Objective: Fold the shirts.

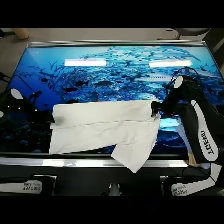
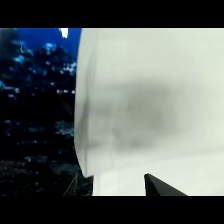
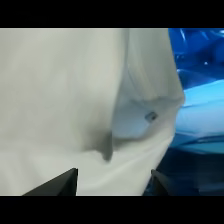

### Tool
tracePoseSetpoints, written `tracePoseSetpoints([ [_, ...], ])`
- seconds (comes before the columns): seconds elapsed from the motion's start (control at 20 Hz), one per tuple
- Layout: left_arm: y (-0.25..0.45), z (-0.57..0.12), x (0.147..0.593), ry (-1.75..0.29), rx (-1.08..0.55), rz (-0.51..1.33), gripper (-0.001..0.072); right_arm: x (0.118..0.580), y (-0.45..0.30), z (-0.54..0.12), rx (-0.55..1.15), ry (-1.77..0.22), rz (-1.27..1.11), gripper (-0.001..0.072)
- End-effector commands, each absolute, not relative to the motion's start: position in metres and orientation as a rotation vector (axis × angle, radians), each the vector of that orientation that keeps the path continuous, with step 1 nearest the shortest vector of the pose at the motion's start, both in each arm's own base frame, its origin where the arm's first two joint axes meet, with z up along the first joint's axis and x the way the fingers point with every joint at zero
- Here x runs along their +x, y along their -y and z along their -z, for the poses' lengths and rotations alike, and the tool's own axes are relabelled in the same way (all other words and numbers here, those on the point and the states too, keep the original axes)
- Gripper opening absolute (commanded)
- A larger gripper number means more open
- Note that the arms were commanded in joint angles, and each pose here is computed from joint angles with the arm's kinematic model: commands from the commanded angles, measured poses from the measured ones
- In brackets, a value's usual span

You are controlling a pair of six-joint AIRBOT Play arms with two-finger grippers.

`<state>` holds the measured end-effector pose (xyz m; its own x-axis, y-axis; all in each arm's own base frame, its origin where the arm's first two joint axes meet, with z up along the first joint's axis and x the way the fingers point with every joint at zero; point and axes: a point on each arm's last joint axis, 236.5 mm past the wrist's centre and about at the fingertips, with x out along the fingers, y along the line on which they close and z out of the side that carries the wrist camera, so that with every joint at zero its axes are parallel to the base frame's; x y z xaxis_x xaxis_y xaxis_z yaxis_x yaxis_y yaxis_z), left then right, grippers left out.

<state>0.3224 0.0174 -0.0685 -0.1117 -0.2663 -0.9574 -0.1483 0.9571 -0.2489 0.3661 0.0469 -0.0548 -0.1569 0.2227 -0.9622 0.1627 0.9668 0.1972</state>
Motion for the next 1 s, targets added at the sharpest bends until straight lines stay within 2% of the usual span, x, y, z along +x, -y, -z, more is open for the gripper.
tracePoseSetpoints([
  [0.0,-0.027,0.044,0.299,-1.689,-0.367,0.077,0.0529,0.334,-0.013,0.026,0.277,-1.797,-0.021,0.0496],
  [0.15,-0.026,0.054,0.244,-1.700,-0.424,0.038,0.0529,0.292,0.004,0.029,0.349,-1.801,0.031,0.0488],
  [0.35,0.010,0.091,0.186,-1.723,-0.506,0.096,0.0529,0.257,-0.022,0.052,0.423,-1.746,-0.025,0.0487],
  [0.5,0.014,0.106,0.177,-1.725,-0.520,0.078,0.0529,0.247,-0.028,0.056,0.434,-1.776,-0.049,0.0488],
  [0.75,0.013,0.109,0.190,-1.668,-0.519,0.077,0.0517,0.237,-0.034,0.060,0.432,-1.804,-0.092,0.0491],
  [0.8,0.013,0.109,0.191,-1.665,-0.522,0.076,0.0455,0.230,-0.039,0.065,0.446,-1.820,-0.113,0.0498],
  [0.85,0.012,0.110,0.191,-1.661,-0.521,0.074,0.0382,0.221,-0.046,0.073,0.468,-1.838,-0.138,0.0539],
  [0.9,0.012,0.110,0.192,-1.661,-0.525,0.069,0.0358,0.210,-0.052,0.082,0.491,-1.860,-0.148,0.0554],
  [0.95,0.012,0.110,0.192,-1.661,-0.529,0.065,0.0206,0.199,-0.060,0.090,0.528,-1.877,-0.162,0.0552],
])
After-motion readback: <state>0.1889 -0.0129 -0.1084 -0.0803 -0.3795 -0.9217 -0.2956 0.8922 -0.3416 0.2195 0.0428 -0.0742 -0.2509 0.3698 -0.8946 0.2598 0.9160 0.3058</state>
